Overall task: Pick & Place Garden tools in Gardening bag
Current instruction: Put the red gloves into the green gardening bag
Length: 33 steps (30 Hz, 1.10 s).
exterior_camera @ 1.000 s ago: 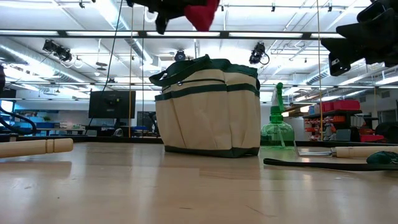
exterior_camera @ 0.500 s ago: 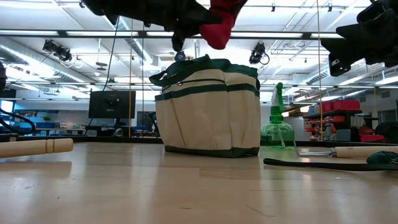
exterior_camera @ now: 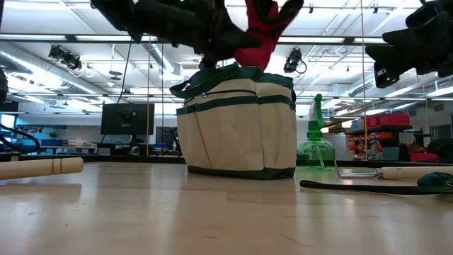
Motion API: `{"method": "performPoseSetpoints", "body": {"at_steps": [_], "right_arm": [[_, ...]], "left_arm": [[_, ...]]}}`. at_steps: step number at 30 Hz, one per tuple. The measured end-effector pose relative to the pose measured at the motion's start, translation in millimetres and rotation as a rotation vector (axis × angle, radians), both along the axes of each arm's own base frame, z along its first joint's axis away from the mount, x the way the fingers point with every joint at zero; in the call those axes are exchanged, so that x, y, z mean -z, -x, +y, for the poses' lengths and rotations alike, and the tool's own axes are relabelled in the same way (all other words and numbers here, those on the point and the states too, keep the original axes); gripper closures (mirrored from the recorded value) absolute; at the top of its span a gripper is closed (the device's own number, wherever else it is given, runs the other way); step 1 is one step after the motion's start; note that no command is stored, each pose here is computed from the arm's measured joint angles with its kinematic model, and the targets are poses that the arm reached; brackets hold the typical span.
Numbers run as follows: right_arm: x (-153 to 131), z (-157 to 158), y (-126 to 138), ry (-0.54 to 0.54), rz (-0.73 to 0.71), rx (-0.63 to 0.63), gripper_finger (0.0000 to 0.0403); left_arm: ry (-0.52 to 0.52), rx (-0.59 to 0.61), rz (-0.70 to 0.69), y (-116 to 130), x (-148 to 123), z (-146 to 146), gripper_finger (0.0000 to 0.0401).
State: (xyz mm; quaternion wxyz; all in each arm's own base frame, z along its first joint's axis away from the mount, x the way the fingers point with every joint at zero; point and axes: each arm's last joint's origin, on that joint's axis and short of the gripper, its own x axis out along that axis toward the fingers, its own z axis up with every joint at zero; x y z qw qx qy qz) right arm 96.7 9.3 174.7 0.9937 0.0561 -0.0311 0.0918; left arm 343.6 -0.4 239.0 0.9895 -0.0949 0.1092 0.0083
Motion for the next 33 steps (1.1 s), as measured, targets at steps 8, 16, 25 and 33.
{"method": "performPoseSetpoints", "body": {"at_steps": [8, 16, 25, 33], "right_arm": [[0.7, 0.0, -0.1, 0.000, 0.008, 0.000, 0.0243], [1.3, 0.0, -0.1, 0.001, 0.014, 0.000, 0.0243], [1.3, 0.0, -0.1, 0.001, 0.014, 0.000, 0.0243], [1.3, 0.0, -0.1, 0.001, 0.013, 0.000, 0.0243]], "left_arm": [[0.008, -0.004, 0.019, -3.8, 7.7, 1.6, 0.0356], [0.013, -0.006, 0.042, -6.2, 15.6, 1.5, 0.0356], [0.081, -0.027, 0.000, 9.9, 39.2, 1.7, 0.0356], [0.067, -0.066, -0.030, 14.7, 43.9, 2.9, 0.0356]]}}
